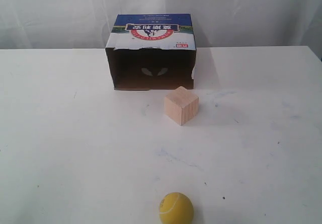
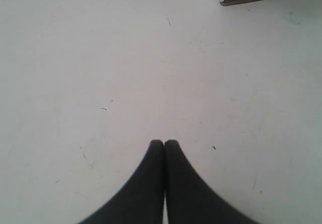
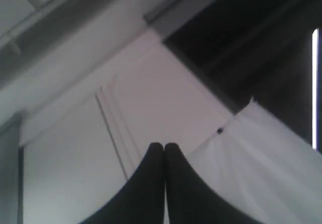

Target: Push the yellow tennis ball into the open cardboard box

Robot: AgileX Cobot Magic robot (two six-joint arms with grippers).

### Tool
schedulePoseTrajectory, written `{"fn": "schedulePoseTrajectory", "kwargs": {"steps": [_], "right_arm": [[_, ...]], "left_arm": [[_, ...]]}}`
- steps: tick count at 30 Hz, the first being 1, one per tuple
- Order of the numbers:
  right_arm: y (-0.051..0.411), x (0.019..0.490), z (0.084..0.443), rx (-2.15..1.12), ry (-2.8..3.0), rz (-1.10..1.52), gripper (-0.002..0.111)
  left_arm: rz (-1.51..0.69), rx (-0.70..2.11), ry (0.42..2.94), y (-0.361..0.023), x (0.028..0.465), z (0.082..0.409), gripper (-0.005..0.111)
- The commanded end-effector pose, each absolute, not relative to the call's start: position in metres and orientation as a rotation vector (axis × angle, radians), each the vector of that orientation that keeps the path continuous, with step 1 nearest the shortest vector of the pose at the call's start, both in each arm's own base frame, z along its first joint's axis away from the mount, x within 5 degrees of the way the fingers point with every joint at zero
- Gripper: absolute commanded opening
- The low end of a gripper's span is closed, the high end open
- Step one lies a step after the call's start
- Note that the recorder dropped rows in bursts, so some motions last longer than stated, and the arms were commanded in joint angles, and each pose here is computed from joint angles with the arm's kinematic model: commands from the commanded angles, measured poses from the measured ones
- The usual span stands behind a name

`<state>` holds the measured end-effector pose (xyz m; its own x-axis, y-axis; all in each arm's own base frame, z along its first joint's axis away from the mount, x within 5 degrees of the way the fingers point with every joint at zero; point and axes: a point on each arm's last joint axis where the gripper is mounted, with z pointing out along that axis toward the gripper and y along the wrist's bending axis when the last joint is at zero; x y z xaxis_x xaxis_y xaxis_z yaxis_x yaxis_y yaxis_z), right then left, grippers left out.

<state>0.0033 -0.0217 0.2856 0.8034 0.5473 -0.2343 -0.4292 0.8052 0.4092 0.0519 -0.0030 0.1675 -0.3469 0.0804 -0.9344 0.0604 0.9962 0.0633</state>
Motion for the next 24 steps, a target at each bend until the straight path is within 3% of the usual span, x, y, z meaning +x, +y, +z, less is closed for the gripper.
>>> {"fn": "schedulePoseTrajectory", "kwargs": {"steps": [1,3,7,10,12,15,18,24], "right_arm": [[-0.035,0.007,0.288,0.563,0.333,0.683,0.000],[-0.031,0.014,0.308,0.544,0.413,0.698,0.000],[-0.013,0.034,0.382,0.296,0.493,0.534,0.000],[0.008,0.080,0.440,0.048,0.652,0.405,0.000],[0.018,0.124,0.458,-0.083,0.874,0.282,0.000],[0.012,0.196,0.459,-0.075,1.303,0.097,0.000],[-0.010,0.251,0.442,0.261,1.605,0.026,0.000],[-0.027,0.278,0.400,0.422,2.117,-0.259,0.000]], "left_arm": [[0.013,0.098,1.927,-0.003,0.052,0.167,0.000],[0.013,0.098,1.927,-0.003,0.052,0.167,0.000],[0.013,0.098,1.927,-0.003,0.052,0.167,0.000],[0.013,0.098,1.927,-0.003,0.052,0.167,0.000],[0.013,0.098,1.927,-0.003,0.052,0.167,0.000],[0.013,0.098,1.927,-0.003,0.052,0.167,0.000],[0.013,0.098,1.927,-0.003,0.052,0.167,0.000],[0.013,0.098,1.927,-0.003,0.052,0.167,0.000]]}}
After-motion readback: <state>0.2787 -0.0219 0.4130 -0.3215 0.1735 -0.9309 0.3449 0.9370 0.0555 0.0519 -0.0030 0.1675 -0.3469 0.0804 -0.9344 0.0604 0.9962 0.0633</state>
